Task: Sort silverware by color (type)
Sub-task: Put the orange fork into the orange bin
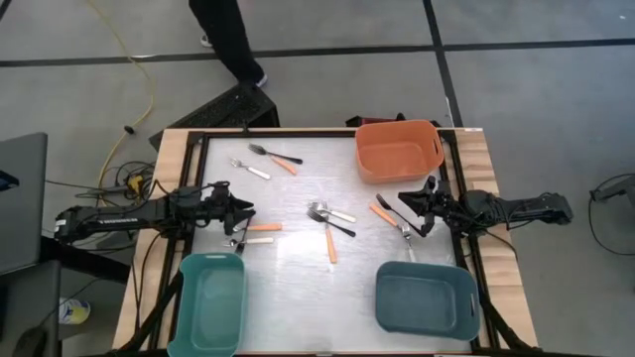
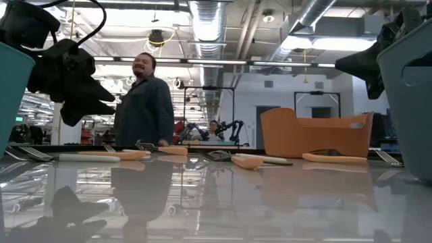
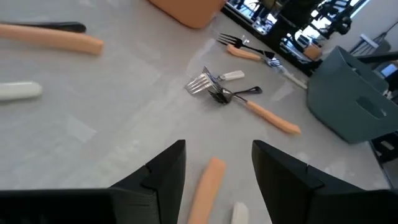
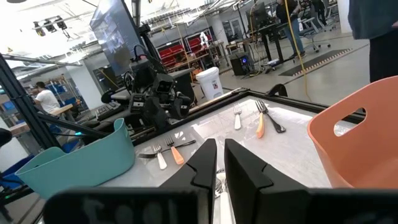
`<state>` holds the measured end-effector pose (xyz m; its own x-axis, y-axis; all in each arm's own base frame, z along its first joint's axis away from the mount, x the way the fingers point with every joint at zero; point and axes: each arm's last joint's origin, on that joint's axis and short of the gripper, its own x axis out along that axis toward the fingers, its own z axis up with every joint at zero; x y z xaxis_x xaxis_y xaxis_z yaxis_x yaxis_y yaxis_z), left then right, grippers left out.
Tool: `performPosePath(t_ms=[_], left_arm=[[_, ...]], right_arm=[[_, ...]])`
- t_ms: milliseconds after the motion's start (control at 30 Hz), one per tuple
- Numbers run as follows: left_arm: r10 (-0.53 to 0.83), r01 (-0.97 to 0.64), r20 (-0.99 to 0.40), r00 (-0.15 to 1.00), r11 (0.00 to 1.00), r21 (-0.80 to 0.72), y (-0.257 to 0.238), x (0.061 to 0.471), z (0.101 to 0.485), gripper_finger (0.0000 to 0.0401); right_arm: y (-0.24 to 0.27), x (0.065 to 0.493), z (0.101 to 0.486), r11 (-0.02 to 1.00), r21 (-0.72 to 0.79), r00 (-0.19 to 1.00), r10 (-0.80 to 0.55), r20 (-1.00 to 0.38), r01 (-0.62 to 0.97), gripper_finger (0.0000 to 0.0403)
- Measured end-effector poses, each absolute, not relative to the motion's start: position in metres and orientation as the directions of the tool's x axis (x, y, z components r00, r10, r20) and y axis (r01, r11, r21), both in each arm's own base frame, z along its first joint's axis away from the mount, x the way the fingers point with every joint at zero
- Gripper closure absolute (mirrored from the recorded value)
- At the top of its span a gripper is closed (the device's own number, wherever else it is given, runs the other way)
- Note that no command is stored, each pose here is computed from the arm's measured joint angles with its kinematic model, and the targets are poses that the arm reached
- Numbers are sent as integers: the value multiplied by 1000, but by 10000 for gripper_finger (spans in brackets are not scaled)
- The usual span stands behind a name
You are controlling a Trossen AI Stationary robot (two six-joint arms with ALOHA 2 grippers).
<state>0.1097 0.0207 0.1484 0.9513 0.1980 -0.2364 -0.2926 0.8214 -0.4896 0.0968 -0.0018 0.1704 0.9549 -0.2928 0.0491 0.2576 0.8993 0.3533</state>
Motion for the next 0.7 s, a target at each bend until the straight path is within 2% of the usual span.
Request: performPosePath(t_ms=[100,233,333,400,533,700], left_arm=[[189,-290,-235,953,785,-547,20,110,149,232],[216,-309,-223,950,583,-752,21,110,150,232],[257,-304,-195,946,503,-809,23,110,152,232],[312,-279,-126,942,511,-813,24,111,159,232],[456,-267,49,889,601,-753,29,110,176,232],[499,-292,187,846,727,-621,30,109,190,232]], right_arm=[[-2,97,171,899,353,955,-293,49,257,344],[-2,97,171,899,353,955,-293,50,258,344],[-2,97,170,899,353,955,-293,49,258,344],[-2,97,171,899,355,955,-293,53,256,344],[-3,96,177,898,361,945,-308,113,250,344],[-5,96,190,896,354,935,-331,130,268,344]])
